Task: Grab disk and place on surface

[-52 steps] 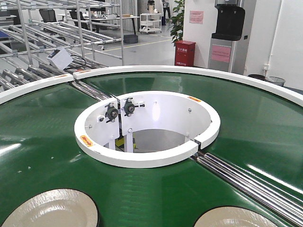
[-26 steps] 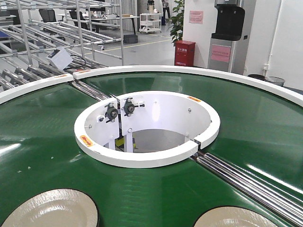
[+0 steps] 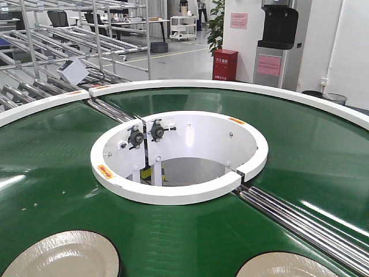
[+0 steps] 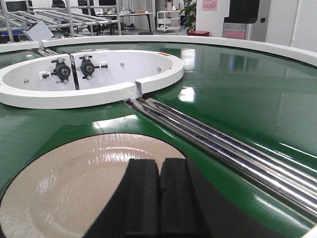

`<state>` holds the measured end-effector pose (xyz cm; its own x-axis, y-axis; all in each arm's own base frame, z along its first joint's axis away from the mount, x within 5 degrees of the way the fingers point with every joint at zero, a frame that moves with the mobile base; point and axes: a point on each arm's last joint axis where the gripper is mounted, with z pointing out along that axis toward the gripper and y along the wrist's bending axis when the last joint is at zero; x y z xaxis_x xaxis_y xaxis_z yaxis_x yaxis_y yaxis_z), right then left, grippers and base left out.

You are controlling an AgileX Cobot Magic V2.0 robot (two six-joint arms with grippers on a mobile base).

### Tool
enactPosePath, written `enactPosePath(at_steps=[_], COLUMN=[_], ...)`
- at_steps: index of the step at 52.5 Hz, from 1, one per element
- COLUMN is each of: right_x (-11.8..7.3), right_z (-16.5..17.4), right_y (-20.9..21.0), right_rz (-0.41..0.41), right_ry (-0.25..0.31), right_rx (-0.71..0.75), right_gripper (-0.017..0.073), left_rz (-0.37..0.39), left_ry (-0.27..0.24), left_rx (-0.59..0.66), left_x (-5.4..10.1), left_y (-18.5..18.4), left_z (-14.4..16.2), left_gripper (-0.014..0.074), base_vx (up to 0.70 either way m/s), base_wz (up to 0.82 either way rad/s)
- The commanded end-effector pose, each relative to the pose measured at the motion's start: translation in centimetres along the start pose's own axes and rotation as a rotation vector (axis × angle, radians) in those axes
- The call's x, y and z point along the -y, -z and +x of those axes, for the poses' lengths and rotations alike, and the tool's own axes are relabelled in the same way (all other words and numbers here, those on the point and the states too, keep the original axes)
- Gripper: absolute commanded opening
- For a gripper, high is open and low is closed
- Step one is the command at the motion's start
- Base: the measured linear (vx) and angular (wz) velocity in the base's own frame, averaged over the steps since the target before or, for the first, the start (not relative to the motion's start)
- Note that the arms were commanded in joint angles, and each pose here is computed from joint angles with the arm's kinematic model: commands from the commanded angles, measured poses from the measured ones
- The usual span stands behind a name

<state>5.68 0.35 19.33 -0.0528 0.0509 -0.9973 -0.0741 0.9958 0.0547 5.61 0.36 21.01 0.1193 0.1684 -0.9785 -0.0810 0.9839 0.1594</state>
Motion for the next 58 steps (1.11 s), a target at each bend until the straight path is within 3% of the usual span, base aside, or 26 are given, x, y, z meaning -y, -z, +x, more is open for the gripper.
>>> enactPosePath(at_steps=[1, 3, 5, 7, 13, 21, 29, 35, 44, 58], right_x=[-0.3, -0.4, -0.6, -0.6, -0.8, -1.1, -1.5, -1.7, -1.8, -1.8], right_z=[-0.9, -1.4, -2.1, -3.2, -8.5, -16.6, -23.1, -25.8, -25.9, -25.3], right_y=[0.1, 0.2, 0.4, 0.6, 2.3, 3.8, 1.7, -1.5, -5.6, -7.3], right_rz=[-0.035, -0.047, -0.060, -0.067, -0.063, -0.046, -0.040, -0.039, -0.035, -0.035], right_ry=[0.007, 0.007, 0.007, 0.004, -0.005, 0.005, 0.027, 0.027, 0.028, 0.029], right_rx=[0.155, 0.200, 0.254, 0.301, 0.420, 0.489, 0.493, 0.448, 0.350, 0.305], right_gripper=[-0.0009, -0.0009, -0.0009, -0.0009, -0.0009, -0.0009, -0.0009, -0.0009, -0.0009, 0.0033], left_rz=[-0.058, -0.079, -0.090, -0.092, -0.067, -0.042, 0.019, 0.050, 0.063, 0.068], left_ry=[0.146, 0.261, 0.314, 0.324, 0.273, 0.143, 0.128, 0.126, 0.144, 0.141], left_rx=[0.251, 0.321, 0.362, 0.387, 0.425, 0.409, 0.270, 0.152, 0.040, -0.011], left_x=[-0.7, -1.1, -1.4, -1.6, -2.1, -3.1, -3.6, -3.5, -3.2, -3.1], left_y=[0.4, 0.6, 0.8, 0.9, 1.8, 1.4, -2.6, -6.7, -11.2, -12.7], left_z=[-2.1, -2.8, -3.4, -4.5, -9.2, -18.2, -24.2, -25.3, -24.1, -23.2], left_gripper=[0.0001, 0.0001, 0.0001, 0.0001, 0.0001, 0.0001, 0.0001, 0.0001, 0.0001, 0.0046], base_vx=[0.00, 0.00, 0.00, 0.00, 0.00, 0.00, 0.00, 0.00, 0.00, 0.00], base_wz=[0.00, 0.00, 0.00, 0.00, 0.00, 0.00, 0.00, 0.00, 0.00, 0.00])
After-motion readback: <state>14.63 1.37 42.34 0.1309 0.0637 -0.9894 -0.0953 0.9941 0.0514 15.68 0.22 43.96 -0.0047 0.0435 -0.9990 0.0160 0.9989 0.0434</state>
